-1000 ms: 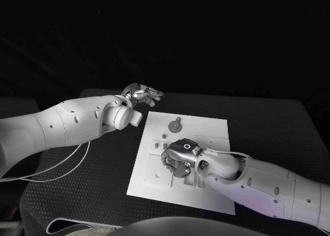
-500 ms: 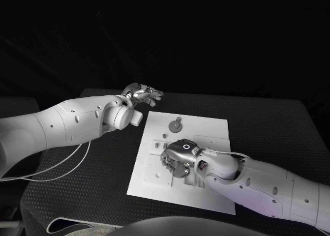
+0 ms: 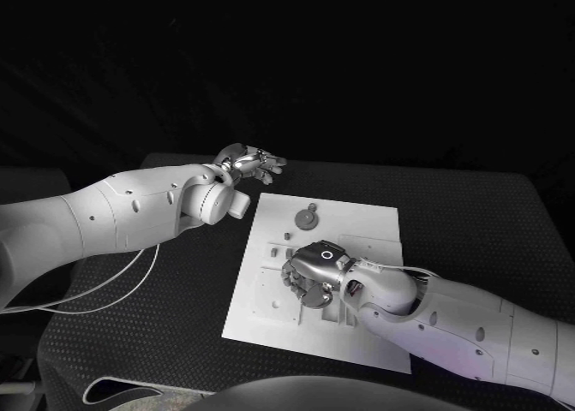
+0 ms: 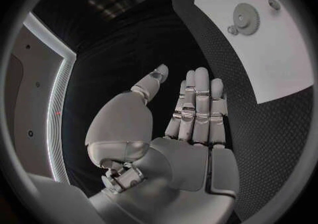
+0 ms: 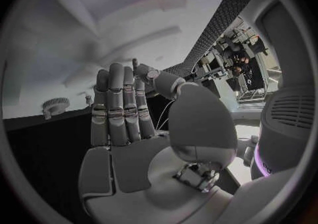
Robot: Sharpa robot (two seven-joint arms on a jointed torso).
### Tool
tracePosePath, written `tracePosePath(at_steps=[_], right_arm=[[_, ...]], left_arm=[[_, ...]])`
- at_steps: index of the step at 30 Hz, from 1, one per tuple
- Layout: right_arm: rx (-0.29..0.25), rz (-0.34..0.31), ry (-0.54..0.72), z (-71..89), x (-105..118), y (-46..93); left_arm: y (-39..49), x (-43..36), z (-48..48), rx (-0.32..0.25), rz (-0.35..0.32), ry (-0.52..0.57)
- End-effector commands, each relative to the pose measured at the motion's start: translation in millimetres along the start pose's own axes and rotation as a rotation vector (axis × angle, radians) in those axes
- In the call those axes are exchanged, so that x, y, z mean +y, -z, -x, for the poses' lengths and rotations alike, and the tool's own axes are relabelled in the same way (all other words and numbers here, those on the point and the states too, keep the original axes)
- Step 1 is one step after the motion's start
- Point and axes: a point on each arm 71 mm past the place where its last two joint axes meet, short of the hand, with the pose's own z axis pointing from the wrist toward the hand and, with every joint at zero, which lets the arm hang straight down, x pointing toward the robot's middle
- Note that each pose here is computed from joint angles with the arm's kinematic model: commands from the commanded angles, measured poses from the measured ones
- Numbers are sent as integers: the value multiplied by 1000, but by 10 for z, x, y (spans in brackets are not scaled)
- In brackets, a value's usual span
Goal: Assemble the parts on the task board
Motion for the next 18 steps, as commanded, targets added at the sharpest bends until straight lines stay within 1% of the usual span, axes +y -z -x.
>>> tracePosePath(at_steps=[1,12,18], right_arm=[[-2,-1,17,-4,1,5],[8,-9,19,-17,-37,24],[39,-7,18,-42,-37,13]], left_arm=[[-4,-20,-12,4,-9,6],[-5,-18,-9,5,-7,6],[-4,-17,-10,6,-6,6]])
